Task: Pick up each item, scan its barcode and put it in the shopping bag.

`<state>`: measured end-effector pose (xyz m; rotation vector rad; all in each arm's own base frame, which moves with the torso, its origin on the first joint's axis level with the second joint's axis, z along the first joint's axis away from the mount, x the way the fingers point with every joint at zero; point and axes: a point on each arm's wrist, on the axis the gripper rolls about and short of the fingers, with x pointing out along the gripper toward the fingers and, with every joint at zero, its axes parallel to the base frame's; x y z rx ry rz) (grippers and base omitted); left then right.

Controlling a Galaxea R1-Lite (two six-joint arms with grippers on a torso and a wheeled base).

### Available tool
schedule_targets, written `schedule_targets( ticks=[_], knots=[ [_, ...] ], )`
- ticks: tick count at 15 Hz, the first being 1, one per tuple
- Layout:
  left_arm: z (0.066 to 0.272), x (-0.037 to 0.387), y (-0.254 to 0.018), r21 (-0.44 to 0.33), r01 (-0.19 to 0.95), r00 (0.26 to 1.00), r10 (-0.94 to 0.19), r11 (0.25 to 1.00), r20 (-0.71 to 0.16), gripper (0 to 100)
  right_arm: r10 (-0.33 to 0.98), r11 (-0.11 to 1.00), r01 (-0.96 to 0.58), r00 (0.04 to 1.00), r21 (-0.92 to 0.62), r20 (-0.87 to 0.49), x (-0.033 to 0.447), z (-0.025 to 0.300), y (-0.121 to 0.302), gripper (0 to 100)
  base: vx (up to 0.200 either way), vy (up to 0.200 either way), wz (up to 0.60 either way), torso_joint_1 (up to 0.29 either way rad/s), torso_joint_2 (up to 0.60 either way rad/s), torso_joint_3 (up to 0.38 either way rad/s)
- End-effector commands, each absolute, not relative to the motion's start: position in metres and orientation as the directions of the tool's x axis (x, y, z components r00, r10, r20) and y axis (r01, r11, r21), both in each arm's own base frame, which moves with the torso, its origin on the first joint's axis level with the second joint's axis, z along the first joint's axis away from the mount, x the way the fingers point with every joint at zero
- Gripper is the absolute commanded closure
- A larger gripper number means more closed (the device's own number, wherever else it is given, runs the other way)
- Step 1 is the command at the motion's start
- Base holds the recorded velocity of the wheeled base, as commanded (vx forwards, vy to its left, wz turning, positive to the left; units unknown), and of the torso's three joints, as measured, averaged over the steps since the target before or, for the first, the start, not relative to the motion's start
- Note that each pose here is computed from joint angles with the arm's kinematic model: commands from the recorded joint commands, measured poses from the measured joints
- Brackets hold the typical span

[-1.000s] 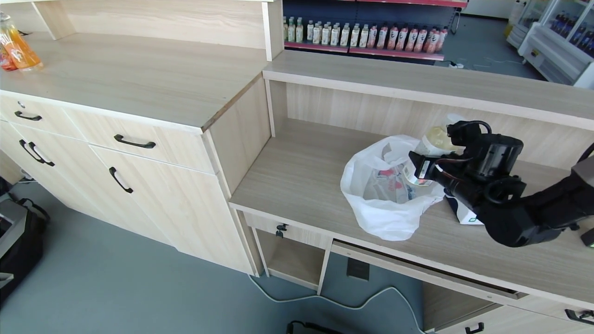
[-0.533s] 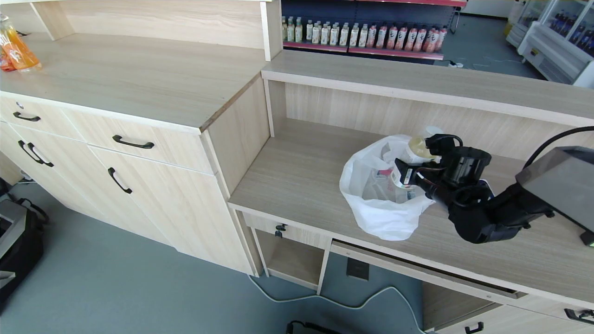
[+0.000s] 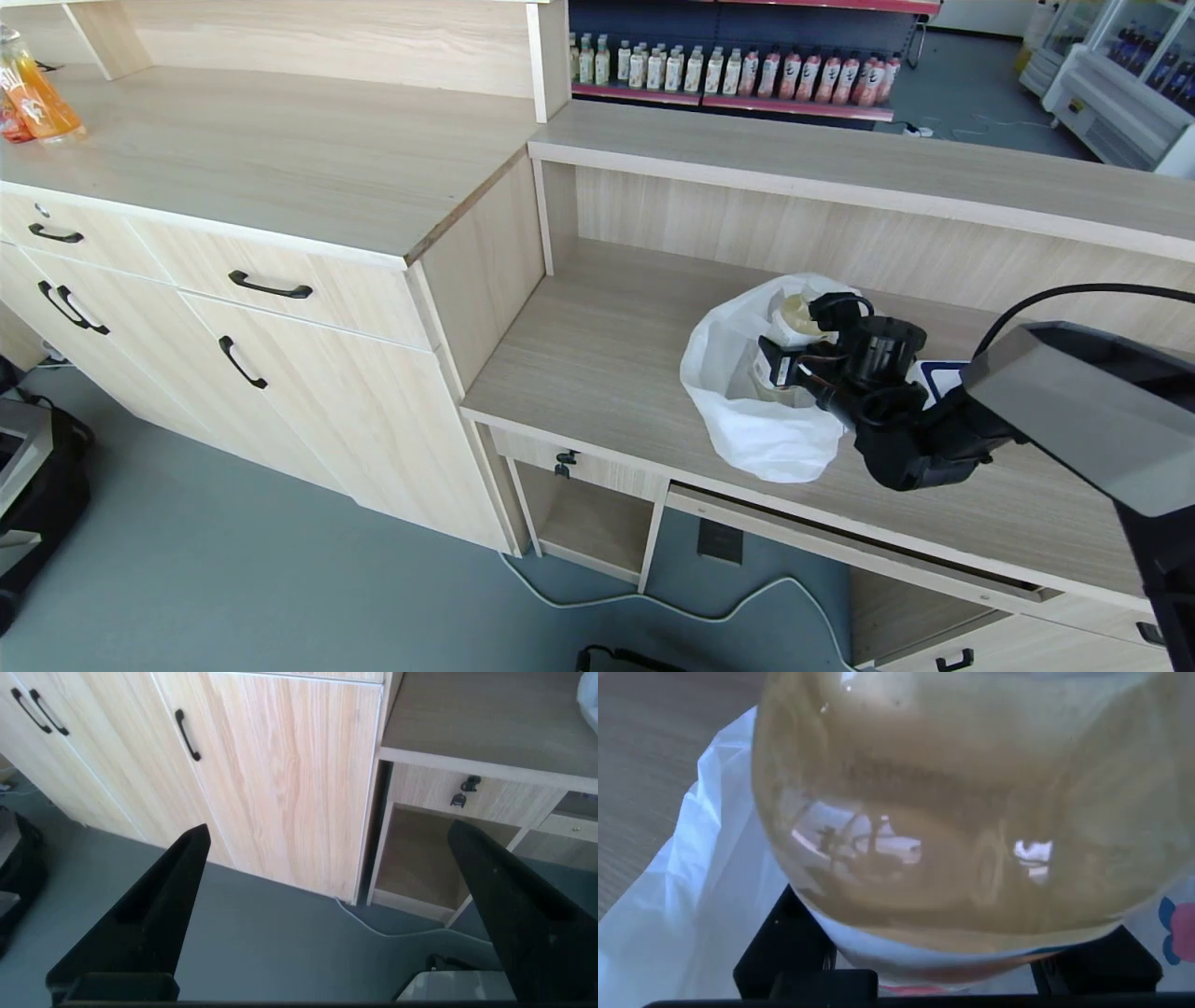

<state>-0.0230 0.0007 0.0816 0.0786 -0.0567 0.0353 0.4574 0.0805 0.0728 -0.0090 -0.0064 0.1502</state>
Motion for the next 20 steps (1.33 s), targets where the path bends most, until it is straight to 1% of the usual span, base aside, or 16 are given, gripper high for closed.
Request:
schedule_targets(
  ticks=[1,3,7,8,10,11,12,13,14,15,17,19,20],
  knots=[
    [0.082,-0.023,0.001,0.078,-0.037,0.998,0.032,0.996,0.06,0,0.148,0.989,-0.149,0.989,-0.011,-0.028,0.46,0.056,0.081,100,0.0,0.0,0.0,0.0,0.0,0.0],
    [0.082,-0.023,0.001,0.078,-0.038,0.998,0.034,0.996,0.06,0,0.147,0.989,-0.147,0.988,-0.012,-0.044,0.462,0.047,0.08,100,0.0,0.0,0.0,0.0,0.0,0.0],
    [0.082,-0.023,0.001,0.078,-0.038,0.998,0.034,0.996,0.06,0,0.157,0.987,-0.158,0.986,-0.013,-0.055,0.464,0.04,0.082,100,0.0,0.0,0.0,0.0,0.0,0.0],
    [0.082,-0.023,0.001,0.078,-0.038,0.998,0.034,0.996,0.06,0,0.16,0.987,-0.161,0.985,-0.013,-0.058,0.464,0.04,0.083,0,0.0,0.0,0.0,0.0,0.0,0.0],
    [0.081,-0.023,0.001,0.078,-0.038,0.998,0.034,0.996,0.058,0,0.162,0.987,-0.162,0.986,-0.013,-0.04,0.462,0.049,0.083,0,0.0,0.0,0.0,0.0,0.0,0.0],
    [0.081,-0.023,0.001,0.078,-0.038,0.998,0.034,0.996,0.058,0,0.162,0.987,-0.162,0.987,-0.012,-0.011,0.459,0.066,0.083,0,0.0,0.0,0.0,0.0,0.0,0.0],
    [0.081,-0.023,0.001,0.078,-0.038,0.998,0.034,0.996,0.058,0,0.156,0.988,-0.155,0.987,-0.015,0.041,0.454,0.092,0.08,0,0.0,0.0,0.0,0.0,0.0,0.0],
    [0.081,-0.023,0.001,0.078,-0.038,0.998,0.034,0.996,0.058,0,0.146,0.989,-0.146,0.986,-0.014,0.08,0.449,0.112,0.075,0,0.0,0.0,0.0,0.0,0.0,0.0],
    [0.081,-0.023,0.001,0.078,-0.038,0.998,0.034,0.996,0.058,0,0.111,0.994,-0.108,0.986,-0.026,0.127,0.435,0.142,0.058,0,0.0,0.0,0.0,0.0,0.0,0.0],
    [0.081,-0.023,0.001,0.078,-0.038,0.998,0.034,0.996,0.058,0,0.083,0.996,-0.077,0.988,-0.052,0.132,0.416,0.161,0.044,0,0.0,0.0,0.0,0.0,0.0,0.0],
    [0.081,-0.023,0.001,0.078,-0.038,0.998,0.034,0.996,0.058,0,0.015,0.984,-0.001,0.997,-0.178,0.078,0.356,0.182,0.011,0,0.0,0.0,0.0,0.0,0.0,0.0],
    [0.082,-0.023,0.001,0.078,-0.038,0.998,0.034,0.996,0.06,0,-0.034,0.976,0.051,0.996,-0.212,0.084,0.294,0.205,-0.01,0,0.0,0.0,0.0,0.0,0.0,0.0],
    [0.081,-0.023,0.001,0.078,-0.038,0.998,0.034,0.996,0.058,0,-0.038,0.975,0.056,0.995,-0.214,0.087,0.29,0.207,-0.011,0,0.0,0.0,0.0,0.0,0.0,0.0]
  ],
)
